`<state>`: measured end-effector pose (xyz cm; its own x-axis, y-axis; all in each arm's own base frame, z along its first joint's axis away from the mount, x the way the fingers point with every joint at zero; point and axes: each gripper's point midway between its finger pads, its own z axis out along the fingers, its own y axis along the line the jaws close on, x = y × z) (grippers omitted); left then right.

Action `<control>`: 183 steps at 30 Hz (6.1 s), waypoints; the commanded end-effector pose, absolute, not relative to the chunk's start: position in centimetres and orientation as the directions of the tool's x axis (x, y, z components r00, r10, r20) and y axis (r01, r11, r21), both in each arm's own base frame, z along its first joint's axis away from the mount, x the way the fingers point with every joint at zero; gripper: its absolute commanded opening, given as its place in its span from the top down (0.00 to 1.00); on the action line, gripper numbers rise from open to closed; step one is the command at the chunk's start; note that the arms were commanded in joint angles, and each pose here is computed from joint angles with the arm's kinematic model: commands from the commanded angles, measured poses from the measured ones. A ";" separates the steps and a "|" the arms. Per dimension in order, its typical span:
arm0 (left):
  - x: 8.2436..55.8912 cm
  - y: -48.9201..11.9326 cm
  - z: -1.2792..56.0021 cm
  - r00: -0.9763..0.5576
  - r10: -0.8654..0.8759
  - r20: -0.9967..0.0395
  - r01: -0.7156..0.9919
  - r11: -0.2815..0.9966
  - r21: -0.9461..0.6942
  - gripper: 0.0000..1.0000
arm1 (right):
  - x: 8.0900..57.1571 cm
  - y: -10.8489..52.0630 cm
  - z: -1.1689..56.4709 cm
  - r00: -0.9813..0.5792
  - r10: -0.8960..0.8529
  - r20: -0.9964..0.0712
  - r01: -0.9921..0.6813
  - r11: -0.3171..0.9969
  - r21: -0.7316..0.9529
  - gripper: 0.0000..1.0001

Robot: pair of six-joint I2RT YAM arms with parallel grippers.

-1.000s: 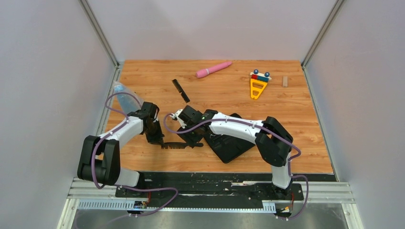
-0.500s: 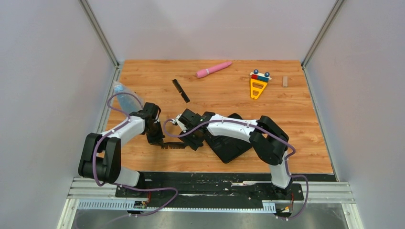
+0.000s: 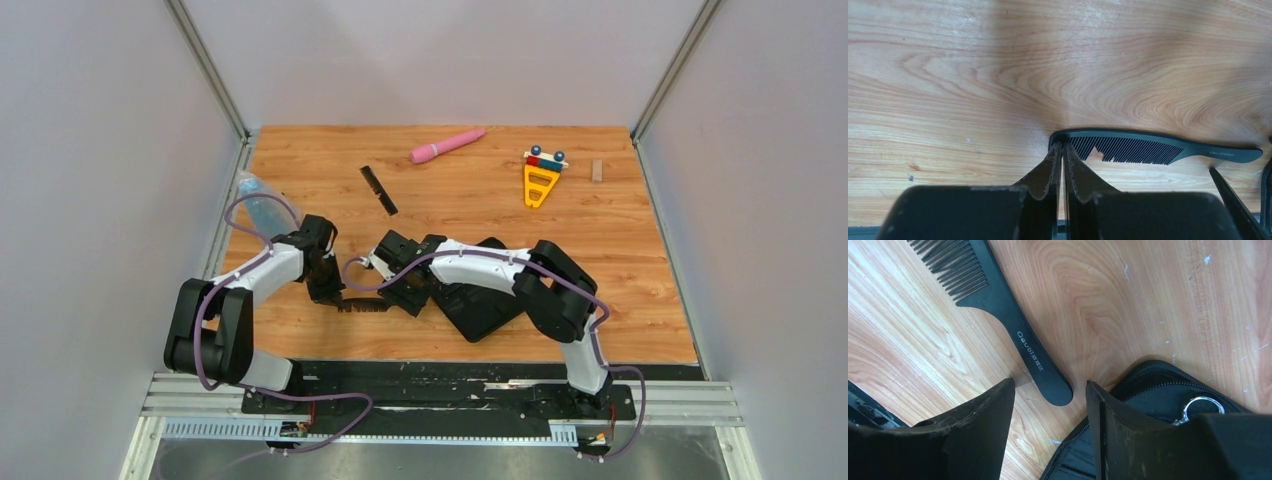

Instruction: Sort the hair-cutting tools

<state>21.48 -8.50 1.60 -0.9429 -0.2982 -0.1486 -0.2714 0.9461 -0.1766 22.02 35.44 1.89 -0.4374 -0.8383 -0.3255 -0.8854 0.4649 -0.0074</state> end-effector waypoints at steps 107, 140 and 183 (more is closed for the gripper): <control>26.7 -12.1 8.4 -0.694 -0.678 -0.244 -0.314 0.589 -0.744 1.00 | 22.1 34.7 8.2 -0.410 -0.809 -0.422 -0.903 0.426 0.060 0.87; 25.8 -8.5 17.3 -0.437 -0.771 -0.463 -0.201 0.585 -0.786 1.00 | 26.3 32.1 1.7 -0.847 -0.379 -0.373 -0.437 0.896 0.081 0.33; 32.5 -18.0 18.3 -0.453 -0.737 -0.501 0.119 0.507 -0.854 1.00 | 27.2 18.7 6.6 -0.876 0.081 -0.475 -0.077 0.950 0.303 0.58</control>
